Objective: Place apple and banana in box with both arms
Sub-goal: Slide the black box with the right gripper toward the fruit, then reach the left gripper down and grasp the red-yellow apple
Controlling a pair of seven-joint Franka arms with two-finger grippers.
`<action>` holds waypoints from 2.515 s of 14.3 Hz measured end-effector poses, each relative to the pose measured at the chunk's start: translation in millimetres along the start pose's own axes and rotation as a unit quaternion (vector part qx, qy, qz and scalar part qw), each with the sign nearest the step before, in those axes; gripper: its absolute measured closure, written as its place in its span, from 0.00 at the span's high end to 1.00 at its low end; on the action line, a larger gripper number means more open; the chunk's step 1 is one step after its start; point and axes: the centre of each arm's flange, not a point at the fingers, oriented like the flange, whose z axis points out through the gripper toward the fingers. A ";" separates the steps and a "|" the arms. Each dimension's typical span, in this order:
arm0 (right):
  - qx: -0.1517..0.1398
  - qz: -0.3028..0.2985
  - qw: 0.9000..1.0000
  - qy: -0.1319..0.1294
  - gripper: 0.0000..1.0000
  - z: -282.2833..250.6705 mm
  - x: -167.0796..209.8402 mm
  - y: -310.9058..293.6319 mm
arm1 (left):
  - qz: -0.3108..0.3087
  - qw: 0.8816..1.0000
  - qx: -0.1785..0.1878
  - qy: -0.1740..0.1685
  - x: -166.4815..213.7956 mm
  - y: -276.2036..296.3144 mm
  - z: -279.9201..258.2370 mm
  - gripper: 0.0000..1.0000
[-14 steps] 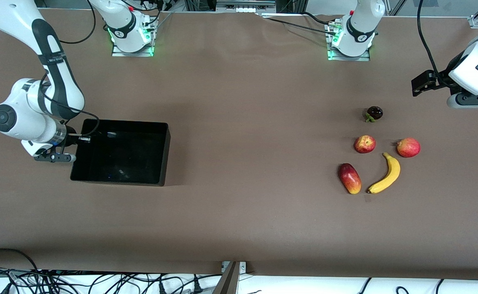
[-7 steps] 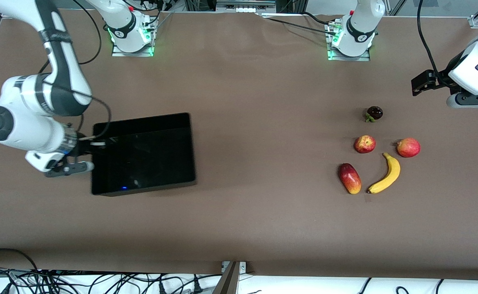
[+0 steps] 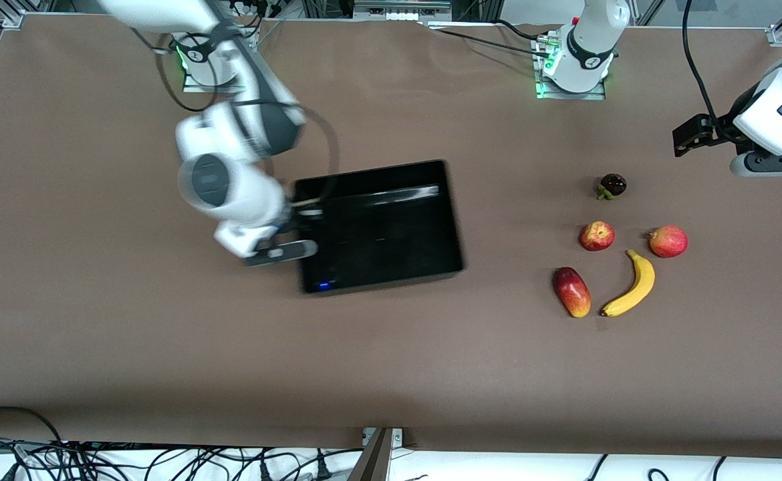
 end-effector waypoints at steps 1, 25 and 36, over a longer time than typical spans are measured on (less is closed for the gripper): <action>0.002 0.003 1.000 0.008 0.04 14.3 -2.5 -28.2 | 0.000 1.000 0.000 0.000 0.0 -0.1 0.0 1.00; 0.017 0.102 0.993 0.049 0.37 127.6 14.9 -102.9 | 0.027 0.997 -0.004 -0.077 65.0 12.5 132.1 1.00; -0.004 0.076 0.993 0.088 1.00 -131.1 53.1 85.8 | 0.043 0.997 -0.031 0.061 47.5 11.9 356.8 1.00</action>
